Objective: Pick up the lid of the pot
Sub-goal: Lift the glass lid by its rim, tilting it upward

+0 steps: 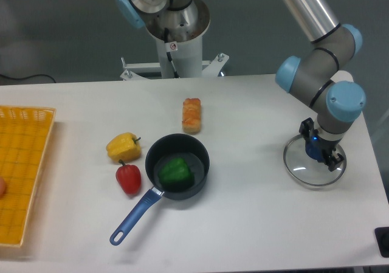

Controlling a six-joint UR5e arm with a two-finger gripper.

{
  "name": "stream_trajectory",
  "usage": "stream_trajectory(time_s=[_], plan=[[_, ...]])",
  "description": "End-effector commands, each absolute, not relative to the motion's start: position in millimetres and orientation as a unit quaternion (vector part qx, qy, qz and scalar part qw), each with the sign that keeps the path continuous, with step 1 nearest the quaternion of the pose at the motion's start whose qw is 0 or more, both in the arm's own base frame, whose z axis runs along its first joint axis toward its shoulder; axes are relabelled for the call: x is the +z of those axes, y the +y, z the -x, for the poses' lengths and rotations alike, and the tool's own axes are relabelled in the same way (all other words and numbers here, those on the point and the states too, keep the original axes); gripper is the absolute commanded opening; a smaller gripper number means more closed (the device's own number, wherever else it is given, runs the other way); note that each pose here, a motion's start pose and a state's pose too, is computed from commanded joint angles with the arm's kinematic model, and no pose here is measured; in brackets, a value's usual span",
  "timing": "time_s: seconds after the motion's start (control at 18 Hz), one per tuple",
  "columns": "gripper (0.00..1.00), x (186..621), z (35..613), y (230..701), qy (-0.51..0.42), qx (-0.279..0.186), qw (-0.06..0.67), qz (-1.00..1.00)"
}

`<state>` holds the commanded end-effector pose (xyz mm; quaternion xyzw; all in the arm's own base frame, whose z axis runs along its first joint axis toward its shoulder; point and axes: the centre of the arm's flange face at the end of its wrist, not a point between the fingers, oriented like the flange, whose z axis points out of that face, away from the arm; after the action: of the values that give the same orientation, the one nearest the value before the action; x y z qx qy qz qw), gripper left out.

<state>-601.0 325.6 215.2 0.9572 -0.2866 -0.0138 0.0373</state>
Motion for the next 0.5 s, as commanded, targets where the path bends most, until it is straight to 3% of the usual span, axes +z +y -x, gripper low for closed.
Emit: stream_trajectory(time_s=[0.5], plan=[[0.61,252,568,314,-0.270,0.029,0.035,-0.962]])
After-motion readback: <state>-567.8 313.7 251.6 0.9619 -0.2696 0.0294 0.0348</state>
